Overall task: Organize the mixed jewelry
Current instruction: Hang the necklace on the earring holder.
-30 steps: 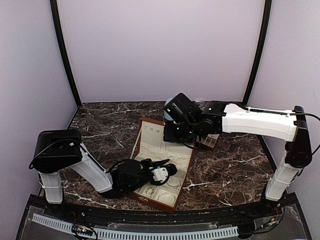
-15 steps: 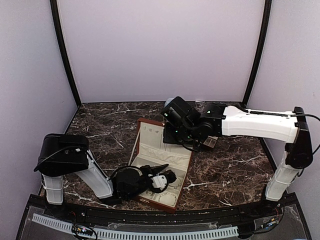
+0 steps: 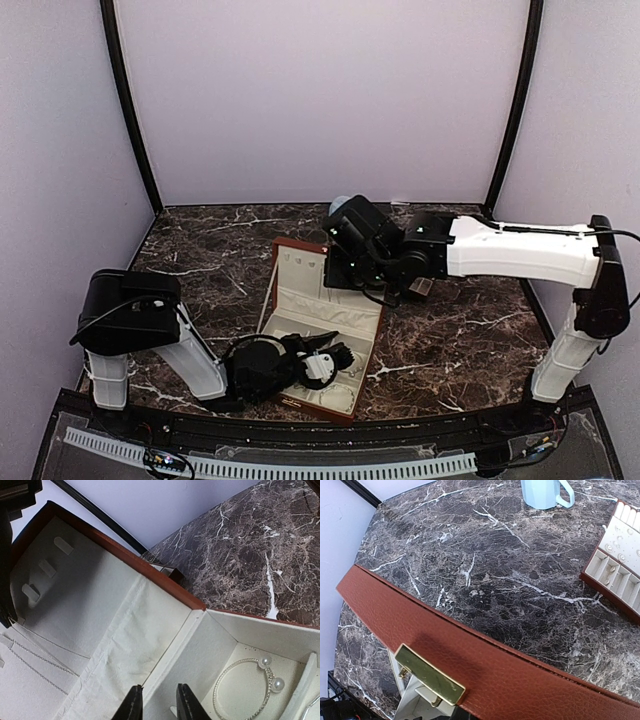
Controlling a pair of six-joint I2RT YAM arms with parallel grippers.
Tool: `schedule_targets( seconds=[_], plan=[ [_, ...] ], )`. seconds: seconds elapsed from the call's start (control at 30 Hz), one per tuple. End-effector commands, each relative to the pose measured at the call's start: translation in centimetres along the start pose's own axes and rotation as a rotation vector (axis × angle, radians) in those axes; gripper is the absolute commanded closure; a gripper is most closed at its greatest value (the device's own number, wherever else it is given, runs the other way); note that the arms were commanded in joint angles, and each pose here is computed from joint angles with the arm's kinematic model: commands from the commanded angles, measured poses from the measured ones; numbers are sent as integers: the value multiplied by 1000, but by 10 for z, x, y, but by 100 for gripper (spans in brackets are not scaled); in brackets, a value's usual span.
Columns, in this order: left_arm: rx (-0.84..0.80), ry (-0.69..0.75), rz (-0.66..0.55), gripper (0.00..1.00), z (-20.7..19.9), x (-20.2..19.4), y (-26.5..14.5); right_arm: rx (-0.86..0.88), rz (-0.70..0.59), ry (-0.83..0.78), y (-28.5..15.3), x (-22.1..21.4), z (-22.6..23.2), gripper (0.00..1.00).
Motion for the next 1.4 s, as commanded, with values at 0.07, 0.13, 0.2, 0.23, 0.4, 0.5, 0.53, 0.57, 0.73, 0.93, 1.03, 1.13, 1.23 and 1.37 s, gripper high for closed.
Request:
schedule_targets(
  seconds=[0.07, 0.13, 0.2, 0.23, 0.4, 0.5, 0.53, 0.57, 0.73, 0.93, 1.03, 1.13, 1.23, 1.37],
  plan=[
    [21, -50, -18, 74, 0, 4, -1, 84, -76, 73, -6, 10, 4, 100],
    [24, -58, -21, 74, 1, 5, -2, 107, -78, 91, -4, 9, 5, 100],
    [27, -67, -25, 74, 1, 6, -1, 124, -84, 99, -3, 8, 6, 100],
    [29, -69, -26, 74, 1, 6, -1, 134, -88, 100, -4, 8, 7, 100],
    [17, -86, -33, 74, -3, 10, 1, 145, -125, 126, -6, 10, 7, 100],
    [10, -86, -30, 74, -6, 10, 1, 132, -142, 161, -7, 9, -1, 100],
    [10, -85, -28, 74, -7, 9, 1, 124, -146, 167, -7, 8, -3, 100],
    [13, -84, -24, 74, -7, 9, 1, 116, -149, 171, -7, 8, -6, 100],
    [20, -83, -15, 74, -8, 8, -1, 64, -149, 178, -6, 6, -15, 100],
    [35, -49, -14, 74, -7, 12, 1, 46, -148, 181, -7, 4, -22, 100],
    [49, -52, -16, 74, -4, 14, 3, 38, -146, 180, -9, 3, -25, 100],
    [55, -65, -23, 74, -3, 17, 3, 29, -148, 183, -10, 3, -29, 100],
    [62, -69, -29, 74, -2, 19, 4, 30, -148, 184, -12, 2, -31, 100],
    [71, -61, -31, 74, 0, 20, 4, 61, -138, 167, -12, 2, -27, 100]
  ],
)
Point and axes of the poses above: each gripper's point midway between its finger pads, its own y axis out along the fingers, its own z axis along the line the jaws close on, x = y × z, the point moved 7 cm from there along -y, back along the fingers, and after that the axes turned 9 degrees about y, right-handed, at the moved point
